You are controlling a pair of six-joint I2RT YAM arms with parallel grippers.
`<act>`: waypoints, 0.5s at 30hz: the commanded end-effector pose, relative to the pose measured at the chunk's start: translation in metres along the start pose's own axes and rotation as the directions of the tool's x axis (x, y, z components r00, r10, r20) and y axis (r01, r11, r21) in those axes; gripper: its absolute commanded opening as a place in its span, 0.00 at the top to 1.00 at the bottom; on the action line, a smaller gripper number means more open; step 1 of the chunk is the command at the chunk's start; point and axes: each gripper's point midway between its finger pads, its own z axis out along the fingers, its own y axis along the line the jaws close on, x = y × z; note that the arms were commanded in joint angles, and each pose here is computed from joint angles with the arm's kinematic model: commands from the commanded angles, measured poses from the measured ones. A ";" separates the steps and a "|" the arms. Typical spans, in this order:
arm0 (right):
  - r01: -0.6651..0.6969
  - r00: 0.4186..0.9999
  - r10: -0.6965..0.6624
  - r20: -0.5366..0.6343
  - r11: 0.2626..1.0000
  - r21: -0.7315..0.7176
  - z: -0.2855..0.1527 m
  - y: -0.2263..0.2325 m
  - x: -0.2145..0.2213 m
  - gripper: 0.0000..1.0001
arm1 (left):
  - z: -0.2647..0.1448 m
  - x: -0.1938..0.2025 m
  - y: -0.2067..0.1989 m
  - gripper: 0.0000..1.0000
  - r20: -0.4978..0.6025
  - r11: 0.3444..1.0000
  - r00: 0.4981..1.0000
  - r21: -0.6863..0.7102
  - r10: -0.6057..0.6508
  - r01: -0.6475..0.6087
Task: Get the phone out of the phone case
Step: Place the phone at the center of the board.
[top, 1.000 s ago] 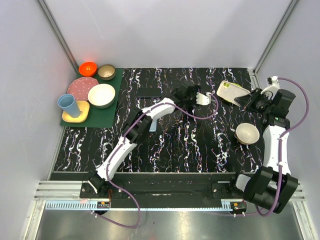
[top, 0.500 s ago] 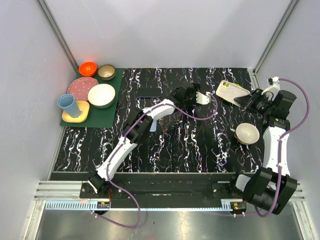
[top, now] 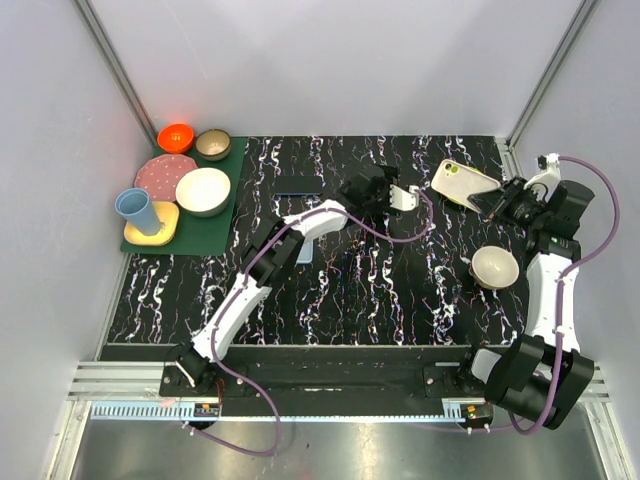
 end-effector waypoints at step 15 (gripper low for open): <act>0.039 0.999 -0.037 0.038 0.997 -0.067 -0.007 0.018 -0.011 1.00 | -0.049 0.030 0.039 0.01 -0.144 1.000 0.989 0.013 -0.021 0.023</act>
